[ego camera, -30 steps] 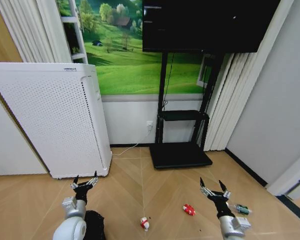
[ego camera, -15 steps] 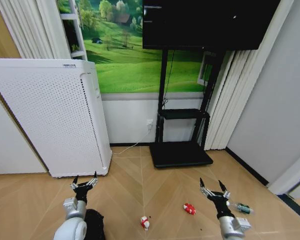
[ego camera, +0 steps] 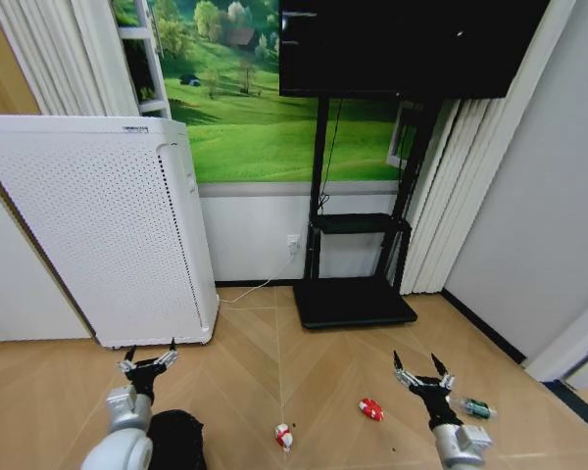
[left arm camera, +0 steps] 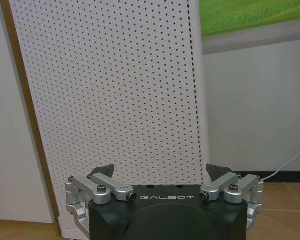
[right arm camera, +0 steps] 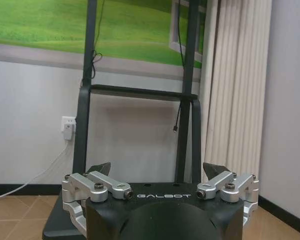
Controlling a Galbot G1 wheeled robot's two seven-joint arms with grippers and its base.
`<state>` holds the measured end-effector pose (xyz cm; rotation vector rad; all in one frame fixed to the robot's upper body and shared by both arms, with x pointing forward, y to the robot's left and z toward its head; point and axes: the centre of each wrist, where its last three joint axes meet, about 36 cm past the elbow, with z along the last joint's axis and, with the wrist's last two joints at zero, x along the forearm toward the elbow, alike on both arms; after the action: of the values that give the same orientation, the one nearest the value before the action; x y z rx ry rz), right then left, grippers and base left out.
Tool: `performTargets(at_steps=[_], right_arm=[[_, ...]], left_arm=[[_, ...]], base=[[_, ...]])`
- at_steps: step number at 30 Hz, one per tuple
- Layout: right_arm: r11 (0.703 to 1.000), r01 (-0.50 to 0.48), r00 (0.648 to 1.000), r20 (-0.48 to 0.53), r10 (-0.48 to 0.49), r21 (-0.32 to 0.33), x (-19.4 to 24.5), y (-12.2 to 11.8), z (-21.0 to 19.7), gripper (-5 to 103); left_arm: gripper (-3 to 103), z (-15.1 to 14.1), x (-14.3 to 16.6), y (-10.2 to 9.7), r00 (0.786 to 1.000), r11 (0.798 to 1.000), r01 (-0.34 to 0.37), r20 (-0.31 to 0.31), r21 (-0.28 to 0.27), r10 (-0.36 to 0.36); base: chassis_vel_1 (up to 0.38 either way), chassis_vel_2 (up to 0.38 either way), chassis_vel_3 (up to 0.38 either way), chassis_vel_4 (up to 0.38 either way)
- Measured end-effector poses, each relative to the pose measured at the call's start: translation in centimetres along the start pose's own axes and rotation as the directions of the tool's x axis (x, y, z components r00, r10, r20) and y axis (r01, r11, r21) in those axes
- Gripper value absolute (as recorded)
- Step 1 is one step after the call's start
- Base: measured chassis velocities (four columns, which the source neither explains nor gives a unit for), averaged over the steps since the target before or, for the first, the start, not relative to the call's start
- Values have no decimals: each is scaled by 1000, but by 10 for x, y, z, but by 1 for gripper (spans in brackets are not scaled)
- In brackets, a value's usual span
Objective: Pick up the trash bin and place the garbage on the floor into it.
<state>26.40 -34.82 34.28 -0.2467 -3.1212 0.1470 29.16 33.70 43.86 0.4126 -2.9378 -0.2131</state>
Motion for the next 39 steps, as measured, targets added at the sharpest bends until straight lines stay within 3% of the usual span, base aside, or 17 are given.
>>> performTargets(at_steps=[2,7,8,10,14,16,20,26,32,34,39], right_arm=[[1000,-6,1000,-5,5,-2,1,0,1,100],[999,-39,999,-11,39,-6,11,-5,-1,100],[999,-39,999,-11,39,-6,11,-5,-1,100],[999,-50,999,-1,50,-13,10,-7,-4,100],[998,-53,999,6,53,-17,8,-8,-5,100],[998,-54,998,11,55,-22,6,-8,-6,100],[998,-56,998,10,57,-25,5,-7,-4,100],[998,-60,998,9,60,-29,5,-7,-1,100],[997,-62,998,16,63,-35,2,-8,-1,100],[997,-63,998,16,63,-36,2,-7,-1,100],[997,-63,998,9,63,-35,3,-5,1,100]], left_arm=[[100,1,5,6,1000,1000,-2,-17,-18,1],[100,22,28,26,987,992,-64,-153,-112,46],[100,22,28,26,987,992,-64,-153,-112,46],[100,37,42,32,974,988,-87,-219,-127,57],[100,44,52,33,964,987,-97,-257,-125,62],[98,51,68,31,947,983,-124,-312,-132,77],[97,53,78,30,932,979,-141,-352,-150,81],[77,49,85,36,900,958,-161,-434,-236,44],[81,58,82,45,874,949,-182,-484,-257,36],[88,68,81,46,860,949,-193,-508,-247,43],[93,86,80,48,847,944,-239,-525,-227,88]], base=[[0,0,0,0],[0,0,0,0],[0,0,0,0],[0,0,0,0],[0,0,0,0],[0,0,0,0],[0,0,0,0],[0,0,0,0],[0,0,0,0],[0,0,0,0],[0,0,0,0]])
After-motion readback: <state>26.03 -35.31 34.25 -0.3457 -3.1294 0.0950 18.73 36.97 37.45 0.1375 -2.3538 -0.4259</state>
